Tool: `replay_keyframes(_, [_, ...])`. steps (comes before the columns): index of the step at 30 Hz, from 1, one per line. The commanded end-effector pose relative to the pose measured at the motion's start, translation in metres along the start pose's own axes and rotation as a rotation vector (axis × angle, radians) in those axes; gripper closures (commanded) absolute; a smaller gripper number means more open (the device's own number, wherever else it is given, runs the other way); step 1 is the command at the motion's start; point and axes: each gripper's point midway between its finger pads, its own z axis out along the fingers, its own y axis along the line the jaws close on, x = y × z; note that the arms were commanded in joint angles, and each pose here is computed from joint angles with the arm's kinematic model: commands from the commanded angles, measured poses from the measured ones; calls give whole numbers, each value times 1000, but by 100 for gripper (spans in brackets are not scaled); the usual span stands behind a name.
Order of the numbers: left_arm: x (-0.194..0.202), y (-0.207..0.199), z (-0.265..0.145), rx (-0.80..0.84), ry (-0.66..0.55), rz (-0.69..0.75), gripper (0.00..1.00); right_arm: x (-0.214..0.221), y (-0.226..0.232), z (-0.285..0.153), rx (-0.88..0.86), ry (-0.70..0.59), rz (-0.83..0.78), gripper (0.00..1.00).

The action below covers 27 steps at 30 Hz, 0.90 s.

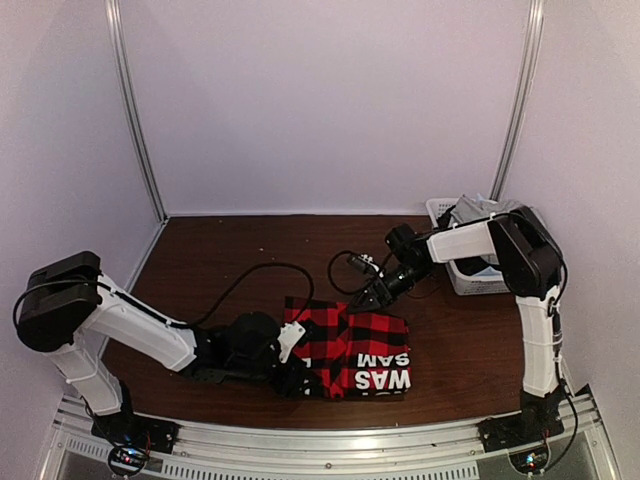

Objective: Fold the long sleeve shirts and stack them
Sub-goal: Pick up the square-folded shirt from the center of the board.

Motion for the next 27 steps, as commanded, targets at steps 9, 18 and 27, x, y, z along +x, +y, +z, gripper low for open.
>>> replay_keyframes(9, [16,37,-2,-191,91,113,40,82,5,48,-46,166,134,31])
replay_keyframes(18, [-15,23,-13,-160,6,131,34,61,32,37,-152,94,112,98])
replay_keyframes(27, [-81,43,-84,-221,-229,26,18,-5,26,-100,379,-220,178,100])
